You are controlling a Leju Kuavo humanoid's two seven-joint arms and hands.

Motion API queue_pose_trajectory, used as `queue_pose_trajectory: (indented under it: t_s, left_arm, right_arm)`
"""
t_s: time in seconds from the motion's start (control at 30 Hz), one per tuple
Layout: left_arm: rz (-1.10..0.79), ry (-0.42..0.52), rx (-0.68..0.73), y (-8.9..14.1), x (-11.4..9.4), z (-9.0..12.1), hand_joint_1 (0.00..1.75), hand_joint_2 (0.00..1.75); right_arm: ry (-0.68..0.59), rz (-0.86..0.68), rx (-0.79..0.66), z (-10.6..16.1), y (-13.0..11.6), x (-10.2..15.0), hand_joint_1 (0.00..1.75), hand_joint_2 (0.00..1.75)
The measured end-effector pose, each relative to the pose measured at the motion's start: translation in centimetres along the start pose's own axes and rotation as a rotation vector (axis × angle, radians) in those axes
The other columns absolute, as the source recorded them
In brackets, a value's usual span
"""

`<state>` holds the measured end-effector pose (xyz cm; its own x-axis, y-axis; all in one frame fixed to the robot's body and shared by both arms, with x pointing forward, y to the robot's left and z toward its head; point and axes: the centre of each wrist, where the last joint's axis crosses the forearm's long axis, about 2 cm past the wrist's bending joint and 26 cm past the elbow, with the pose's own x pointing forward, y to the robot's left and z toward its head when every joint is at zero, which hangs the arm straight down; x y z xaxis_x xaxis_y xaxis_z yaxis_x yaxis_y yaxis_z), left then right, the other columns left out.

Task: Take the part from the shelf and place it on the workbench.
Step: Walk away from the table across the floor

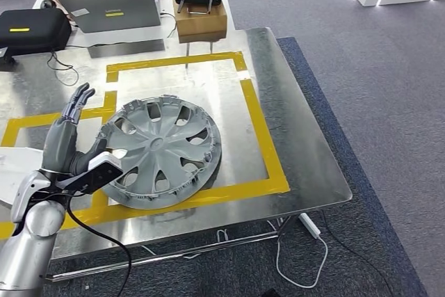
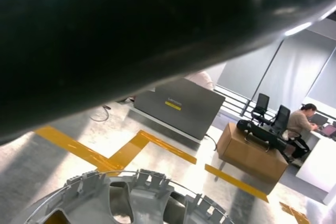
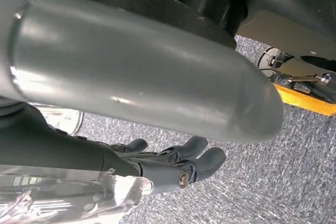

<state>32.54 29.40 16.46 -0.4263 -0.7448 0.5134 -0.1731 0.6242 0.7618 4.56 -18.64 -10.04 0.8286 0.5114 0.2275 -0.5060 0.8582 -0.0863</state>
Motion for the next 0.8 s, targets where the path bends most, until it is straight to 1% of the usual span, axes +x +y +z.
queue_pose_trajectory:
  t_s: [0.4, 0.8]
  left_arm:
    - [0.008, 0.016, -0.012, -0.51, -0.14, 0.44, 0.00, 0.00]
    - [0.007, 0.028, -0.005, -0.41, -0.43, 0.61, 0.00, 0.00]
  right_arm:
    - [0.000, -0.001, 0.000, 0.02, 0.10, 0.00, 0.00, 0.00]
    - [-0.005, -0.002, 0.001, 0.05, 0.29, 0.29, 0.00, 0.00]
